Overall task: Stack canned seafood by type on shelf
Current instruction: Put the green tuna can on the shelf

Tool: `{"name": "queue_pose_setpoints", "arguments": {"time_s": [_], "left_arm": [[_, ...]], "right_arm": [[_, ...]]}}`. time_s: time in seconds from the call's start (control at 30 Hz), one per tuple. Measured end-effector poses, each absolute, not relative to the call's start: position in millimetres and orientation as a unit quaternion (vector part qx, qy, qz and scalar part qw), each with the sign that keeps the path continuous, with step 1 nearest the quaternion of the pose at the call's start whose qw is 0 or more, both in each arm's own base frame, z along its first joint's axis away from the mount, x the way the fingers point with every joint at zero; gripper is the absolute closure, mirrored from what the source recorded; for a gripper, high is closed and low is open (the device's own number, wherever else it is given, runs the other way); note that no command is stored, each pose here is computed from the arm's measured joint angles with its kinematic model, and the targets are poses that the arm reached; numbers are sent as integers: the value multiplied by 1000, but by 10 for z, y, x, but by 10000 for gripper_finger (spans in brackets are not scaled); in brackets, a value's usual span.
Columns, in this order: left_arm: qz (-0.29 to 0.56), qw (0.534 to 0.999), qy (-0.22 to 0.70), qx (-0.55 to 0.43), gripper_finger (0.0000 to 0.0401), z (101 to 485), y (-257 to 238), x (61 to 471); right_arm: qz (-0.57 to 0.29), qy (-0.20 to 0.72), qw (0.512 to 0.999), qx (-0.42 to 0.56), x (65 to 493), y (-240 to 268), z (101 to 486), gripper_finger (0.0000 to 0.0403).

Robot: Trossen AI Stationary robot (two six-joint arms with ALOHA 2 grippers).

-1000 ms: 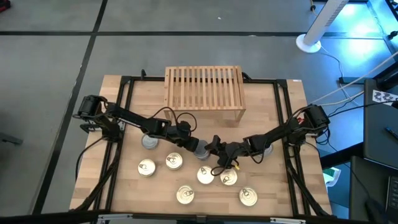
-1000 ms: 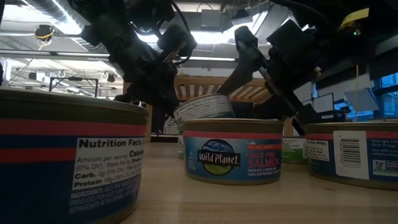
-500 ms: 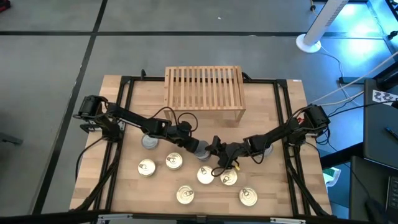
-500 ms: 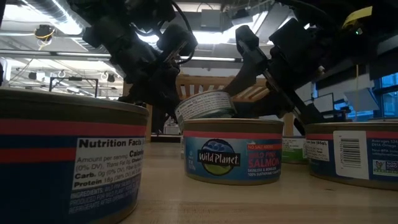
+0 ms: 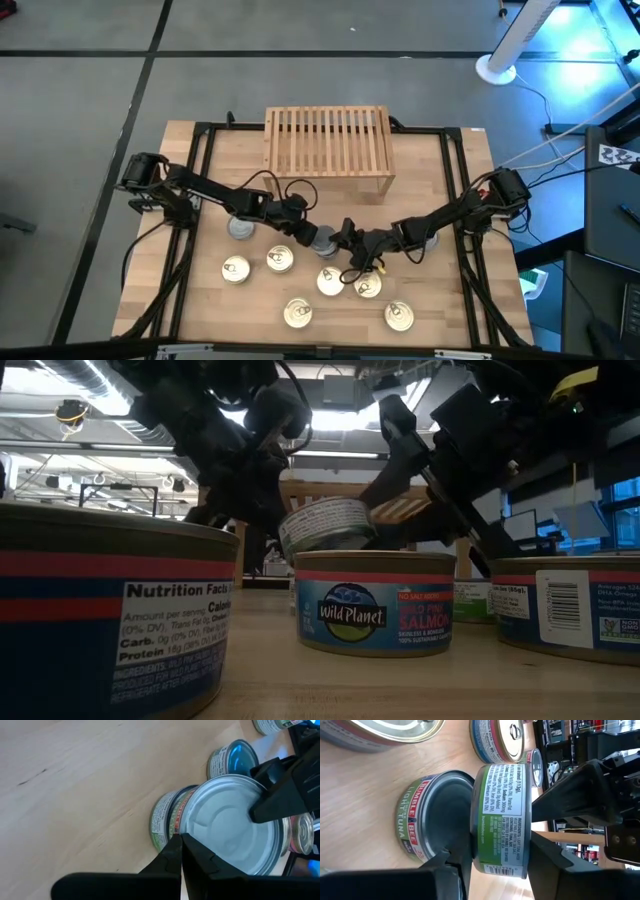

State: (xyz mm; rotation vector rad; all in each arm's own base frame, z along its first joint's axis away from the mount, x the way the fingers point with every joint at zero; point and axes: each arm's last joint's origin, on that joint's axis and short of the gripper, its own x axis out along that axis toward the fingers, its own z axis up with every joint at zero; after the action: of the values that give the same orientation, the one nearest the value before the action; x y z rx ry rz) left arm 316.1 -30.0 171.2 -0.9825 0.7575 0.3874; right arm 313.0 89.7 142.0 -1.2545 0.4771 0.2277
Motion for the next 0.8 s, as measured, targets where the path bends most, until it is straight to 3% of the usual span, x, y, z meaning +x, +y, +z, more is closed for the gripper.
{"name": "queue_pose_setpoints", "arguments": {"time_s": [0.4, 0.8], "left_arm": [[142, 816, 324, -458, 400, 2007, -378, 3073], [102, 828, 281, -474, 400, 2368, -372, 2924]], "right_arm": [[45, 204, 772, -600, 3018, 1181, 1566, 266], [-102, 249, 743, -613, 2921, 1218, 1693, 265]]}}
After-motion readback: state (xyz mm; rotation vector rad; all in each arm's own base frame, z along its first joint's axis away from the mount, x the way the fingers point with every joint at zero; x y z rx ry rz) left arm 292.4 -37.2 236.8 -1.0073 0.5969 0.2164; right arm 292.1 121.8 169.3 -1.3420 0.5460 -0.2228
